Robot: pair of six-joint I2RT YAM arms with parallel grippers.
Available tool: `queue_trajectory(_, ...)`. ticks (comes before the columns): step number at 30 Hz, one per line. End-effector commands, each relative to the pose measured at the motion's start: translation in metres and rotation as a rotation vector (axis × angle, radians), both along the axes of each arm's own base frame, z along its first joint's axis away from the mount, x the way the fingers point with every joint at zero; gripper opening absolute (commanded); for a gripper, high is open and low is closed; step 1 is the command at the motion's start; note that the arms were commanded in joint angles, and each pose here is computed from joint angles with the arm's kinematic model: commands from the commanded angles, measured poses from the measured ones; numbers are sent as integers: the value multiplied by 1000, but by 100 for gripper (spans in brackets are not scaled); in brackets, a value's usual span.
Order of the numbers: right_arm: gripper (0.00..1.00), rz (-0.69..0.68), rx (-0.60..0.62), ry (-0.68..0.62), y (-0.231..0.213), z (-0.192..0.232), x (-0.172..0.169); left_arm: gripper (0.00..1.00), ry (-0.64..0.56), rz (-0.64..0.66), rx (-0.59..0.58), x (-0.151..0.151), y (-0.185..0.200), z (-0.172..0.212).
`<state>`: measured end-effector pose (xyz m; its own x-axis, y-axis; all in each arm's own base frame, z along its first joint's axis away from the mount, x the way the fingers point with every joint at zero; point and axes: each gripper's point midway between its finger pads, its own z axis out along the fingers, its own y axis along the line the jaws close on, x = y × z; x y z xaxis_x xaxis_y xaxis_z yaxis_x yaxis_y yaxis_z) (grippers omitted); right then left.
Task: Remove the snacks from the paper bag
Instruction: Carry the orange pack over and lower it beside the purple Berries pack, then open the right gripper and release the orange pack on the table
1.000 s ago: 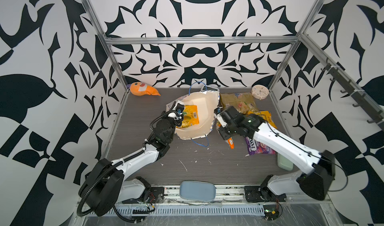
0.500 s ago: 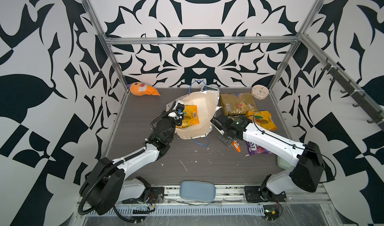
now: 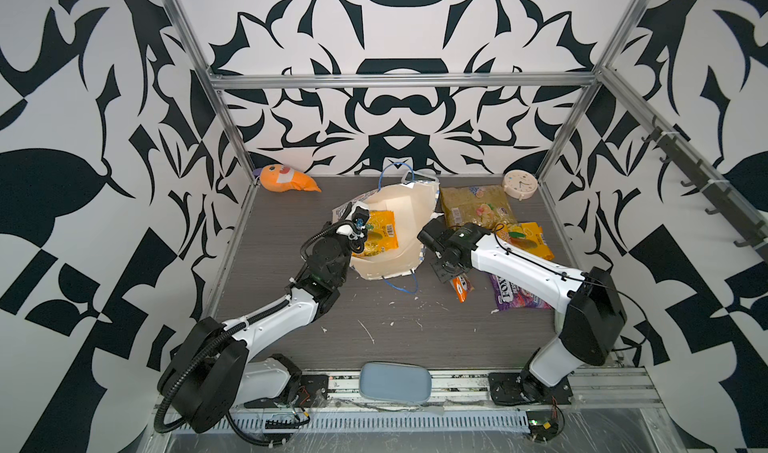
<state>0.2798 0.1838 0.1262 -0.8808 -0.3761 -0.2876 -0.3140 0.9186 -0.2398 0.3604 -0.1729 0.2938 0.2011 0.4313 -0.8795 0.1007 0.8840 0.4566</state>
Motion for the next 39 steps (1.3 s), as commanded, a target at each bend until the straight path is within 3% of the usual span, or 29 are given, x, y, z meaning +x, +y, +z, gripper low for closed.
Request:
queue_trajectory(1,0,-163,81,-16,3,14,-1,0,-60,-8,-27,-3,0,25)
queue_trajectory(7,0,-272,-53,13,-27,2,-9,0,-57,-17,-15,-3,-1,23)
queue_trajectory(13,0,-360,-96,10,-55,0,-6,0,-62,-25,-28,-3,-2,25)
queue_trajectory(20,0,-381,-125,-1,-58,-8,5,0,-58,-16,-30,-3,0,23)
queue_trajectory(39,1,-450,-206,75,-77,-33,-11,0,-71,-20,-42,-6,2,24)
